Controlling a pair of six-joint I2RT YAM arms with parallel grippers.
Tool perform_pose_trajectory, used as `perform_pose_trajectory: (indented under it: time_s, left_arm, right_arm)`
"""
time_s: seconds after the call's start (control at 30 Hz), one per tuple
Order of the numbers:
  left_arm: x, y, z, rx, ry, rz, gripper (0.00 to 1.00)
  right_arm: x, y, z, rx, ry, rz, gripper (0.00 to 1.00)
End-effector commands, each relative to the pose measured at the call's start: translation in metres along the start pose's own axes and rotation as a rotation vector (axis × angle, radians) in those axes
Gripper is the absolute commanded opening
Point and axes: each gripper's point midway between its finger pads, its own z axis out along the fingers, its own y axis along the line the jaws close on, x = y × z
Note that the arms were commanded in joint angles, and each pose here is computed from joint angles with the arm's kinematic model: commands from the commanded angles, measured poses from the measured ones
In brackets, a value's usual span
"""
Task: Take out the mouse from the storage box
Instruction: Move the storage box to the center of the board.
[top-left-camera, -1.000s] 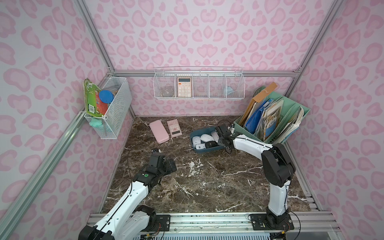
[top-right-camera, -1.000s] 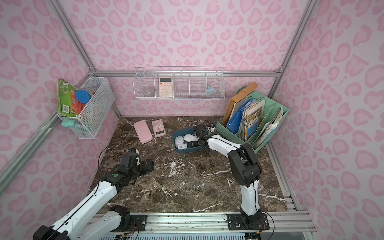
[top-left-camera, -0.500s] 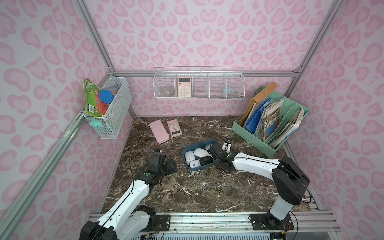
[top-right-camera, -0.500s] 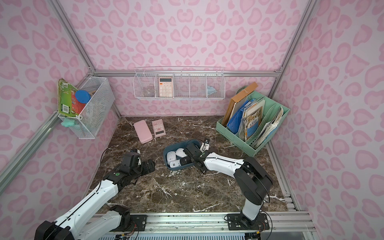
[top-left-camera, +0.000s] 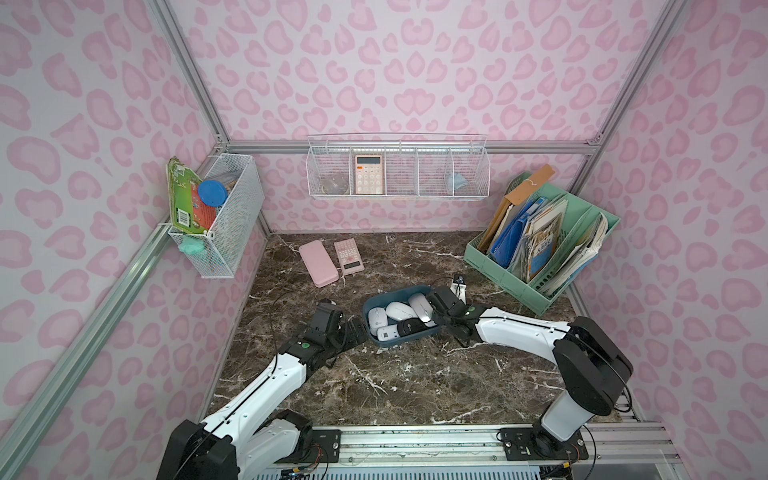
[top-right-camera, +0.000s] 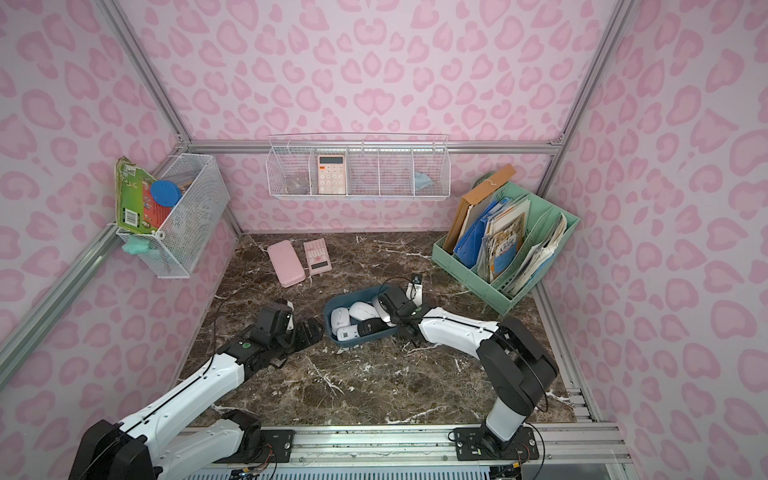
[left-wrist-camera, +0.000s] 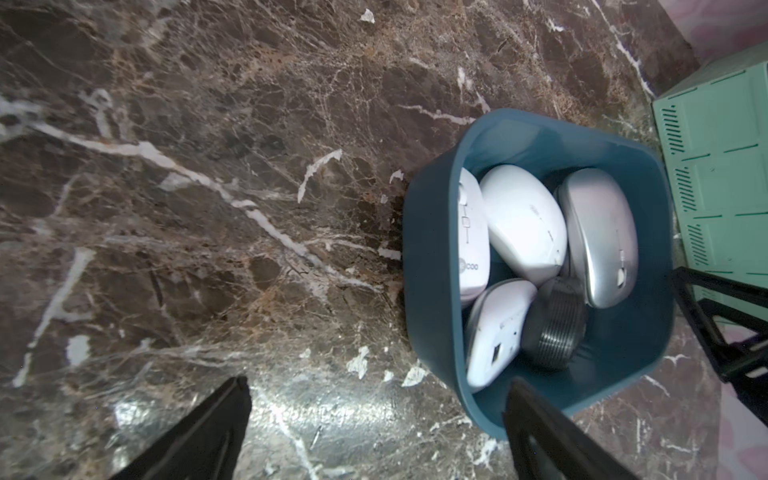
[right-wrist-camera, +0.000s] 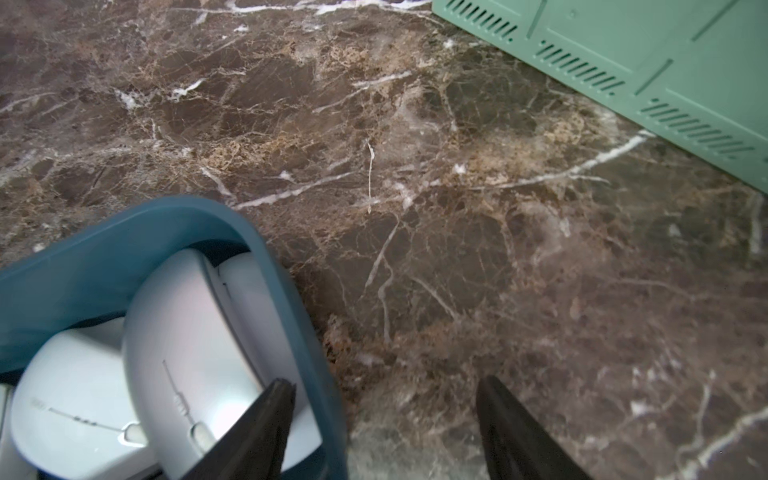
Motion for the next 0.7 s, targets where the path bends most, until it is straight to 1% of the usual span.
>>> perform_pose_trajectory:
  time_s: [0.0, 0.1, 0.27, 0.37, 0.43, 0.5, 0.67]
  left_arm:
    - [-0.005, -0.013, 0.004, 0.06, -0.011, -0.078, 0.99]
    - [-0.007, -0.023, 0.012, 0.091, 0.011, -0.107, 0.99]
    - [-0.011, -0.043, 0.031, 0.118, 0.082, -0.116, 0.99]
    - [-0.013, -0.051, 0.04, 0.136, 0.103, -0.131, 0.99]
    - [-0.013, -0.056, 0.046, 0.144, 0.121, -0.139, 0.99]
    - [-0.012, -0.064, 0.051, 0.147, 0.144, -0.123, 0.99]
    - [-0.011, -0.085, 0.063, 0.138, 0.179, -0.066, 0.99]
  right_arm:
    - [-0.01, 0.031, -0.002, -0.206, -0.004, -0.101, 0.76]
    - [-0.009, 0.028, 0.005, -0.207, 0.017, -0.08, 0.78]
    - [-0.003, 0.042, 0.004, -0.337, 0.043, -0.071, 0.79]
    - [0.004, 0.04, 0.007, -0.363, 0.076, -0.067, 0.79]
    - [0.009, 0.041, 0.005, -0.405, 0.086, -0.064, 0.79]
    - [0.012, 0.04, 0.0, -0.44, 0.079, -0.056, 0.79]
    - [0.022, 0.033, -0.005, -0.466, 0.08, -0.039, 0.78]
